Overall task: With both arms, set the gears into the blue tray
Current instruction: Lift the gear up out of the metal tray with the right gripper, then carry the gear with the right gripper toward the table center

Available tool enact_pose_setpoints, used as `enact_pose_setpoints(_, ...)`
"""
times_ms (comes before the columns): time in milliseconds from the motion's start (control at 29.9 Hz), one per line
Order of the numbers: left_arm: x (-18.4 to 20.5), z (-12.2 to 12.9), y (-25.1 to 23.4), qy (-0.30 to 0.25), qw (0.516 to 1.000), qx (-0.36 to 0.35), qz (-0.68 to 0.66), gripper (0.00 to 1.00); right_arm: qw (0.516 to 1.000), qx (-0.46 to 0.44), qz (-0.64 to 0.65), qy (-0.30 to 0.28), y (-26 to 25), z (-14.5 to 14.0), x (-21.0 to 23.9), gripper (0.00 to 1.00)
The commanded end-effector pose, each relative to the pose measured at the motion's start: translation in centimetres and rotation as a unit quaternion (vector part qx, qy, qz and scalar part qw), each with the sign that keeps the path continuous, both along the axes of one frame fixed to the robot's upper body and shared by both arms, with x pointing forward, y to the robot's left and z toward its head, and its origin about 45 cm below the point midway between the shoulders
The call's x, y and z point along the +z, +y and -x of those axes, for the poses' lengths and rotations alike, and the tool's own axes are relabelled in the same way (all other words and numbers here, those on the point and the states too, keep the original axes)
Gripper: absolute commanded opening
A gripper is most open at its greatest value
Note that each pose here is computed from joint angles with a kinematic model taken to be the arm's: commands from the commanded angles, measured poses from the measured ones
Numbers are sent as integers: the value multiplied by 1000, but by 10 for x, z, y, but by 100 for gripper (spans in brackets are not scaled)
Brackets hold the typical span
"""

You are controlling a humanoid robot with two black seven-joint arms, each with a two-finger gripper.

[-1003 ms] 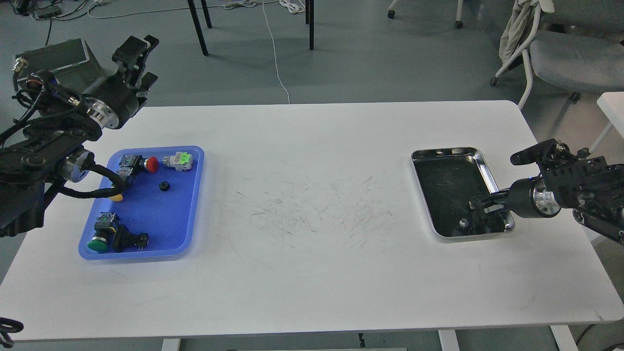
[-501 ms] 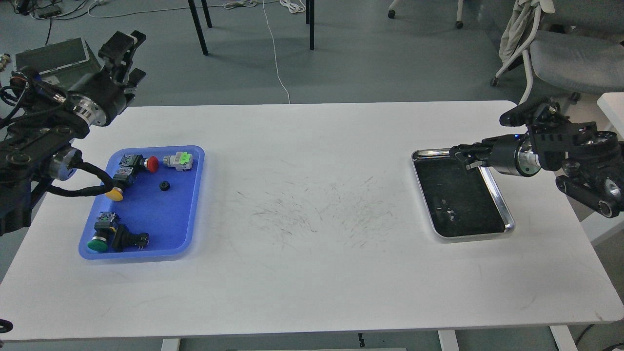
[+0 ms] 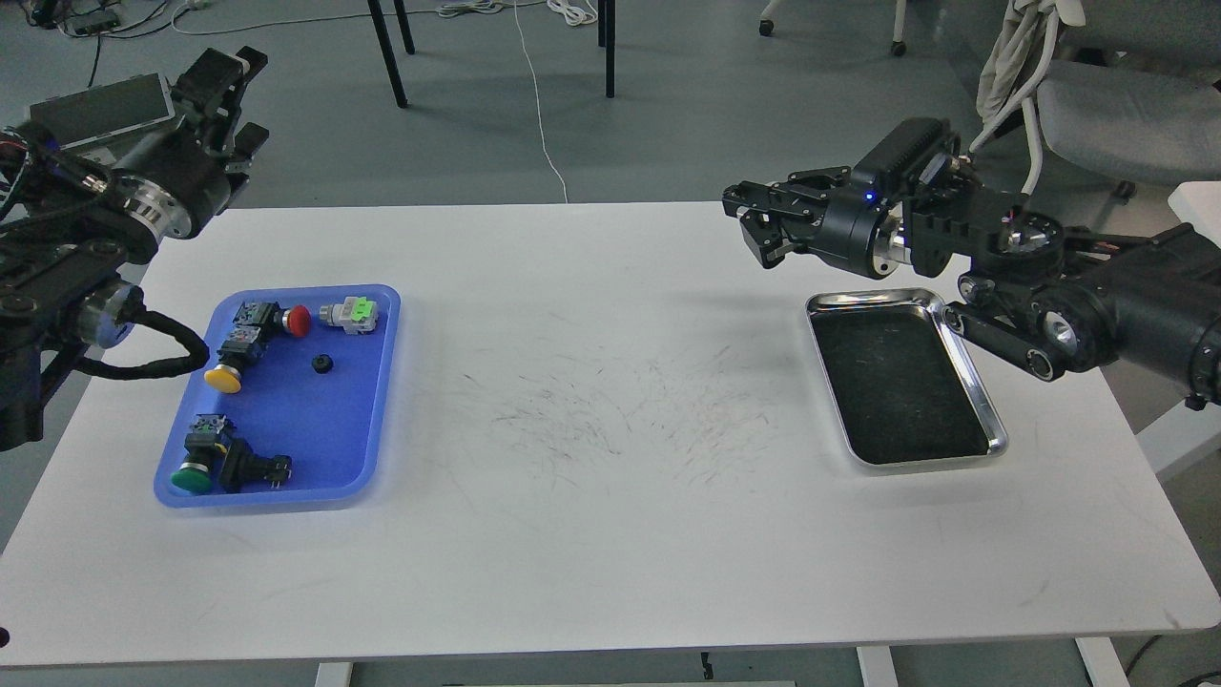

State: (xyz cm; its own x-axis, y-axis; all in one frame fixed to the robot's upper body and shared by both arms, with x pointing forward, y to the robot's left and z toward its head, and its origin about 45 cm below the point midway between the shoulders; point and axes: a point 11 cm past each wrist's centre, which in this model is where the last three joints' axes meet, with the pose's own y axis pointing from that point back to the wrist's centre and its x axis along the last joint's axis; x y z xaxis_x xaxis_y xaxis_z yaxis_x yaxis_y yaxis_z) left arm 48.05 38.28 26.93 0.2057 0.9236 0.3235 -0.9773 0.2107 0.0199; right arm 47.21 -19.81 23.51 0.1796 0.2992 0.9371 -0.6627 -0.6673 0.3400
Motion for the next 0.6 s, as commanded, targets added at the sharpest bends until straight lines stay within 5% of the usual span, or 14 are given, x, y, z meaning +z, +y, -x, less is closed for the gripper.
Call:
enact_pose_setpoints(0,3,1,1,-3,1000,-1,-1,99,999,28,-18,-9,30,4,0,1)
enact_pose_setpoints(568,18,7,5,-20,1000,1,-4,99,985,152,-78,29,130,62,-24,1)
